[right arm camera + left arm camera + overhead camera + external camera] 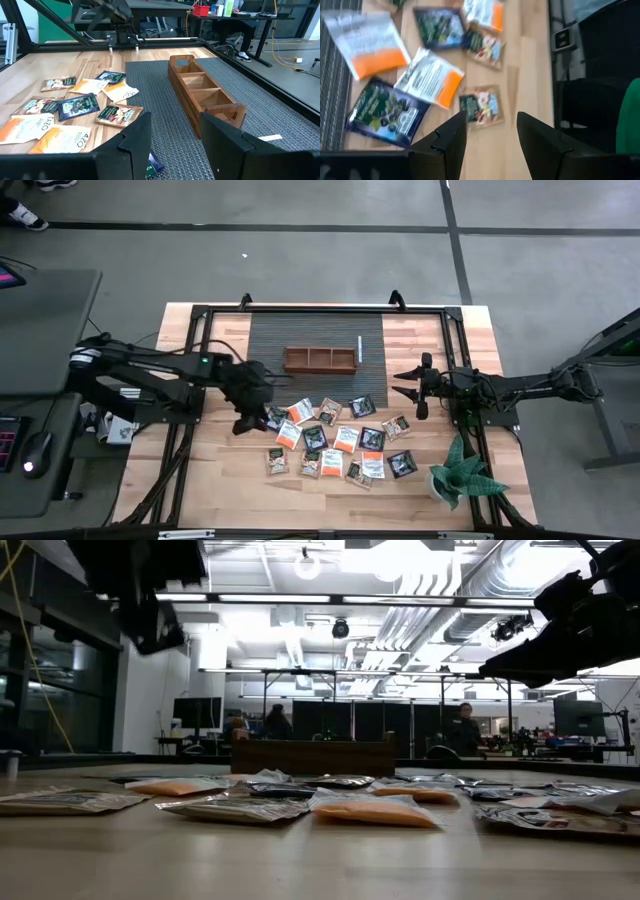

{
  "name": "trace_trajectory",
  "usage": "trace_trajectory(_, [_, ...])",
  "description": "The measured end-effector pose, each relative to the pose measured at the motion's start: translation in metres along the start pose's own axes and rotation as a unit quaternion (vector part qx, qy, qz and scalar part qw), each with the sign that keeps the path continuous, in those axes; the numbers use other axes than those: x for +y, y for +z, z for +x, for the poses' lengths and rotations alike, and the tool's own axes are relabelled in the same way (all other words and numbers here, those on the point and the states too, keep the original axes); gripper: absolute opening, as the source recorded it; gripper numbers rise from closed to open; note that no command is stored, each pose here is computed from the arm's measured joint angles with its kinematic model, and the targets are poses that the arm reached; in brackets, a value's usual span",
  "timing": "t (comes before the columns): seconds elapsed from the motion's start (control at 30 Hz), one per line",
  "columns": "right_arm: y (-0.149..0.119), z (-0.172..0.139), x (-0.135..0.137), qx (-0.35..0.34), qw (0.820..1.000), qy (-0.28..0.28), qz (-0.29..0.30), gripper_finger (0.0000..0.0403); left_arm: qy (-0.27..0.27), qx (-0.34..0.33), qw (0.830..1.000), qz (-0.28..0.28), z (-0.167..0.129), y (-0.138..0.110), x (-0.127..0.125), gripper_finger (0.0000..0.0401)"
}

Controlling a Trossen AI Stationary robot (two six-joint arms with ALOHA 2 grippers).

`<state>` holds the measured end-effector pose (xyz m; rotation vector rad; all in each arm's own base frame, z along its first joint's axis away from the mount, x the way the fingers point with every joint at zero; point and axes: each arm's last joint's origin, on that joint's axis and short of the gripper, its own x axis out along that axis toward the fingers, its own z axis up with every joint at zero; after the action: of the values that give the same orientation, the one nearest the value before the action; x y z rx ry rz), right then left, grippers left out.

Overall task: Pick & Place Tea
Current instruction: Put the violet tea bag into the left section of the wooden organizer

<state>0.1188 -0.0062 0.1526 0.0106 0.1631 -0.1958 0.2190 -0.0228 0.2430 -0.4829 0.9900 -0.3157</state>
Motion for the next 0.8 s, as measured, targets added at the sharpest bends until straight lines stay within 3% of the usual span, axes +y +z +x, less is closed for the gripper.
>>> trace_trajectory(0.2, [0.0,0.0,0.0,0.0,1.0,0.0,0.0,0.0157,0.038,0.038,0.999,-0.006,0.023,0.002,0.013,0.017])
trace_trajectory(0.37, [0.0,0.0,0.0,0.0,1.0,0.0,0.0,0.0161,0.067,0.051,0.994,0.072,0.031,0.003,0.019,0.017])
trace_trajectory(0.53, [0.0,0.0,0.0,0.0,1.0,0.0,0.0,0.0161,0.133,0.061,0.976,0.162,0.035,0.003,0.025,0.017])
trace_trajectory(0.8, [0.0,0.0,0.0,0.0,1.0,0.0,0.0,0.0157,0.17,0.098,0.966,0.171,0.054,0.003,0.038,0.017])
